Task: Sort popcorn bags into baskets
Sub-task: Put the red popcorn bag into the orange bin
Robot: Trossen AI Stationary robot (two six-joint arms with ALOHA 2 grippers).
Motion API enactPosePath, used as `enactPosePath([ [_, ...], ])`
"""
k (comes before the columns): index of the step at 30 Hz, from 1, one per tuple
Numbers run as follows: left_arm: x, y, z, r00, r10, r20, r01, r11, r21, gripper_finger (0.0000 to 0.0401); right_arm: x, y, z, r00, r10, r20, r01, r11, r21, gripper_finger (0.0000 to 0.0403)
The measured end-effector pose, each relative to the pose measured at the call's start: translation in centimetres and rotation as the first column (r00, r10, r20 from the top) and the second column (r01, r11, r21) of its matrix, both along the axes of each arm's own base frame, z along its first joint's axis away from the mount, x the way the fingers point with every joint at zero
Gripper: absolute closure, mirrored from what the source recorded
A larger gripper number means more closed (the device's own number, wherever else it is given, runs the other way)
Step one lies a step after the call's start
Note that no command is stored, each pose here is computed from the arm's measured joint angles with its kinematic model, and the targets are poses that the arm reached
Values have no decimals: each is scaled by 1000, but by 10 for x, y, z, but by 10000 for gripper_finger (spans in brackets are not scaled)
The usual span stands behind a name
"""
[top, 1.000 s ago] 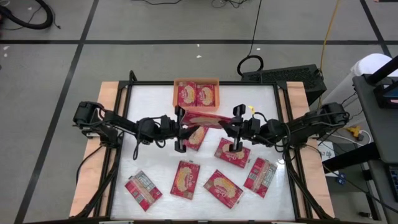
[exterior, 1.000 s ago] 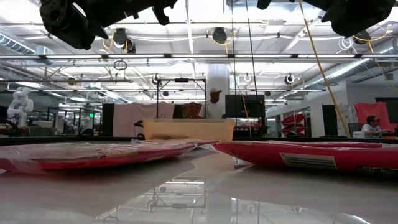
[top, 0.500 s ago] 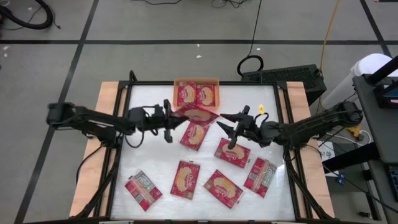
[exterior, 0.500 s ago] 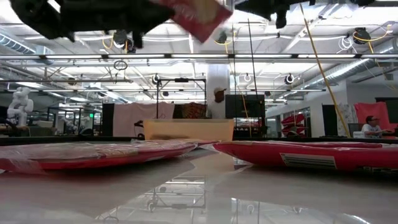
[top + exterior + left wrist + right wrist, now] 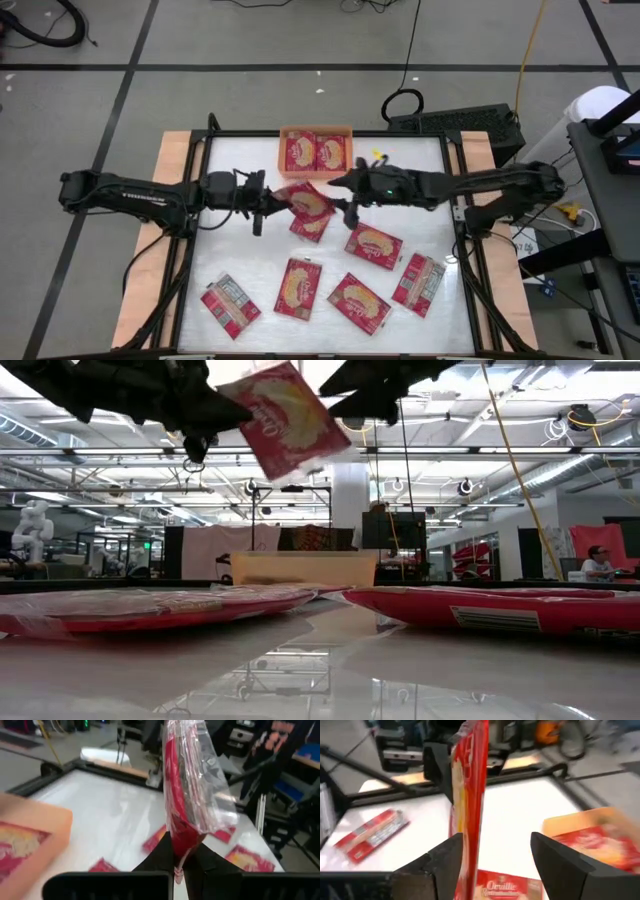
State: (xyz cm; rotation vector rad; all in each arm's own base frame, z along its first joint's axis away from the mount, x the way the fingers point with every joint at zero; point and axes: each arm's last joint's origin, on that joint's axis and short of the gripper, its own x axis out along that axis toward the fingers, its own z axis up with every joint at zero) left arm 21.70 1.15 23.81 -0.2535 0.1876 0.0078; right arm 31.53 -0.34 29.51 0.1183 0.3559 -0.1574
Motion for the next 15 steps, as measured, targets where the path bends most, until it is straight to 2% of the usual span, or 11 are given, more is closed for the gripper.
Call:
enactPosePath([
  [3,-1,-1,-6,998,-6,-61,6,1000,-8,385,11,-2,-12,997,76,-30,-75,997,31,186],
  [8,-2,-2,-11,994,-2,-111,1,1000,-12,369,22,-7,-29,990,121,-76,-118,992,44,209],
  [11,-2,-1,-10,994,9,-107,-9,1000,-5,375,28,-9,-34,988,142,-56,-139,989,54,241],
  [15,-2,-2,-10,994,2,-107,1,1000,24,388,34,-12,-39,990,139,-38,-137,989,47,303],
])
